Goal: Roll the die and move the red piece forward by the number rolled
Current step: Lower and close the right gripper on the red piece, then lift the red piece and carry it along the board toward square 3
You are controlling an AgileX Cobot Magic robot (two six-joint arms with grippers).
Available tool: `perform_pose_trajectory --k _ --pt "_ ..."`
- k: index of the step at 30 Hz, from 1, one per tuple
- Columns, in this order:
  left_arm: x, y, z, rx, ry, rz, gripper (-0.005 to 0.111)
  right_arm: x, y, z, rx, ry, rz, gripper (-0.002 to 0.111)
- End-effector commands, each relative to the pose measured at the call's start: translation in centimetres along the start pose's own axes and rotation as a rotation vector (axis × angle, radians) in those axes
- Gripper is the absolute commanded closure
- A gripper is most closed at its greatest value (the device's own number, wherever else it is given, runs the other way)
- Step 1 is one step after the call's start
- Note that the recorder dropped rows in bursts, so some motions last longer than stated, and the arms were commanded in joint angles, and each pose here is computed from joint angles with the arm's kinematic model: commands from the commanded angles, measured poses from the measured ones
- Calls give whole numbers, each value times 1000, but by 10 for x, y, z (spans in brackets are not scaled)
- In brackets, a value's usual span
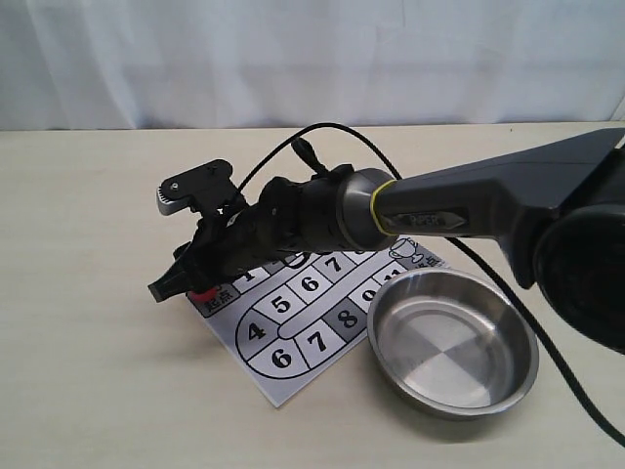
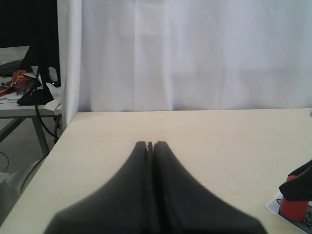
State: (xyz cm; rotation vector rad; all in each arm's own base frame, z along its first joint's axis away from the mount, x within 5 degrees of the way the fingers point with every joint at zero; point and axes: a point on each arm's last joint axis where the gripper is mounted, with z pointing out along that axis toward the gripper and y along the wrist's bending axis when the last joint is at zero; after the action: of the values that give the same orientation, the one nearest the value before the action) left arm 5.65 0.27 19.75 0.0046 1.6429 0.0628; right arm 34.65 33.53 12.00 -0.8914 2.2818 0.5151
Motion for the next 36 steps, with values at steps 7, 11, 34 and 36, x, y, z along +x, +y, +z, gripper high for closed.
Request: perform_pose_trajectory --k 7,11,34,36 --pt "-3 0 0 1 -17 -3 107 -25 -16 -23 51 -110 6 104" --pt "-3 0 0 1 -17 -3 107 -29 -33 -32 69 -114 33 104" --pt "-3 0 0 1 -17 -4 107 -13 -51 -22 88 -23 -47 104" --pt "-3 0 0 1 -17 -4 107 -18 -54 -28 96 -41 -40 104"
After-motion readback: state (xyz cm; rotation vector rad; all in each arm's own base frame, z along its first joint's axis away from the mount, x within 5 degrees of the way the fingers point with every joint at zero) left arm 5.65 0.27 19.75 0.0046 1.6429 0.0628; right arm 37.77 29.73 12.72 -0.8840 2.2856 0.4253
